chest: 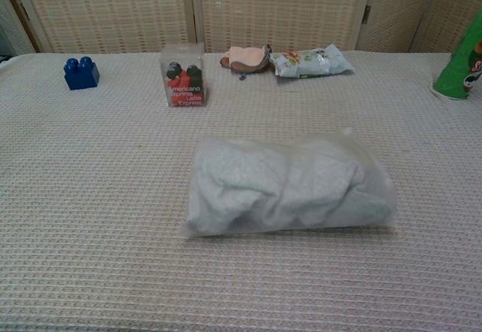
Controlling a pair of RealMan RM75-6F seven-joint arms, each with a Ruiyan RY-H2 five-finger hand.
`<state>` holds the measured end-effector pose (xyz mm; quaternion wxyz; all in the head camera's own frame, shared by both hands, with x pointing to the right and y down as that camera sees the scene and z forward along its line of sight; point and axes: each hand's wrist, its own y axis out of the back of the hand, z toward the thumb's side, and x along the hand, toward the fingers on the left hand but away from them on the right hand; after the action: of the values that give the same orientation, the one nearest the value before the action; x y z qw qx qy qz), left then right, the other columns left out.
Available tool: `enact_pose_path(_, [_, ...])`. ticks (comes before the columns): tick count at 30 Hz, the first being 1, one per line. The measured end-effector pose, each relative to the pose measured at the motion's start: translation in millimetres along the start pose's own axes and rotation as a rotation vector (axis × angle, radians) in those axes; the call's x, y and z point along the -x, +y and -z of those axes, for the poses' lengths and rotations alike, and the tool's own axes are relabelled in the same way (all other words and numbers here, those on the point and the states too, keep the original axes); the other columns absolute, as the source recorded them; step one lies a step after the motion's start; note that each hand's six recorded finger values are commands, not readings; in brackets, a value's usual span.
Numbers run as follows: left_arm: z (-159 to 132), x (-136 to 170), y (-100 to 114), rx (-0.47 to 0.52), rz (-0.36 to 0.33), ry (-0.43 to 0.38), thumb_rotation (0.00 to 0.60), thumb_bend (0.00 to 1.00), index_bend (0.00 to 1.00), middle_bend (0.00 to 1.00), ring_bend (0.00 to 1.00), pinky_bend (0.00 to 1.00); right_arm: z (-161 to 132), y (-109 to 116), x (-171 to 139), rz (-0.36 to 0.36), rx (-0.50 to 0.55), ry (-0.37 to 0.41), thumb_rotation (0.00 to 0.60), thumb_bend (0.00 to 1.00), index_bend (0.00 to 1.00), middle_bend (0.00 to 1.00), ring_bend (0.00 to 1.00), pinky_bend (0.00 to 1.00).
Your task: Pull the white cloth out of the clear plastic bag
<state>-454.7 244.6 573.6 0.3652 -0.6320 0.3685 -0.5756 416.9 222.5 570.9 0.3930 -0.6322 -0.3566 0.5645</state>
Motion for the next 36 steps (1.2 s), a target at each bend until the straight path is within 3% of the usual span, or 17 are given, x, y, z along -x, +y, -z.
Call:
enact_pose_path(6, [-1,1,0,0.001,-0.001,-0.007,0.600,0.19,0.15,0.11,0.01,0.11,-1,-1,0,-0.004,0.001,0.003,0.600,0.09,0.00,0.00,0.00,0.00])
enact_pose_path(12, [-14,4,1,0.045,-0.020,-0.079,0.600,0.19,0.21,0.19,0.08,0.28,-4,2,-3,0.005,0.007,0.016,0.600,0.09,0.00,0.00,0.00,0.00])
enact_pose_path(15, [-28,6,-2,0.087,-0.021,-0.148,0.600,0.19,0.26,0.29,0.15,0.35,-2,3,-4,0.012,0.005,0.008,0.600,0.09,0.00,0.00,0.00,0.00])
enact_pose_path(18, [-46,9,-12,0.121,-0.012,-0.230,0.600,0.17,0.31,0.42,0.27,0.45,0,4,-4,0.017,0.000,-0.003,0.600,0.09,0.00,0.00,0.00,0.00])
enact_pose_path(21, [-69,10,-22,0.153,-0.008,-0.321,0.600,0.16,0.42,0.70,0.56,0.68,0,0,-3,0.006,-0.012,-0.004,0.600,0.09,0.00,0.00,0.00,0.00])
enact_pose_path(25, [-103,11,-34,0.233,-0.032,-0.441,0.600,0.16,0.63,0.97,0.83,0.88,-2,-5,0,-0.002,-0.027,-0.006,0.600,0.09,0.00,0.00,0.00,0.00])
enact_pose_path(27, [-123,12,-39,0.269,-0.050,-0.508,0.600,0.16,0.67,1.00,0.90,0.94,-2,-8,1,-0.009,-0.033,-0.011,0.600,0.09,0.00,0.00,0.00,0.00])
enact_pose_path(30, [-149,11,-49,0.289,-0.057,-0.586,0.600,0.17,0.66,1.00,0.98,0.99,-2,-11,3,-0.017,-0.044,-0.016,0.600,0.09,0.00,0.00,0.00,0.00])
enact_pose_path(36, [-177,0,-74,0.303,0.015,-0.607,0.600,0.28,0.60,1.00,1.00,1.00,0,-14,6,-0.025,-0.048,-0.025,0.600,0.09,0.00,0.00,0.00,0.00])
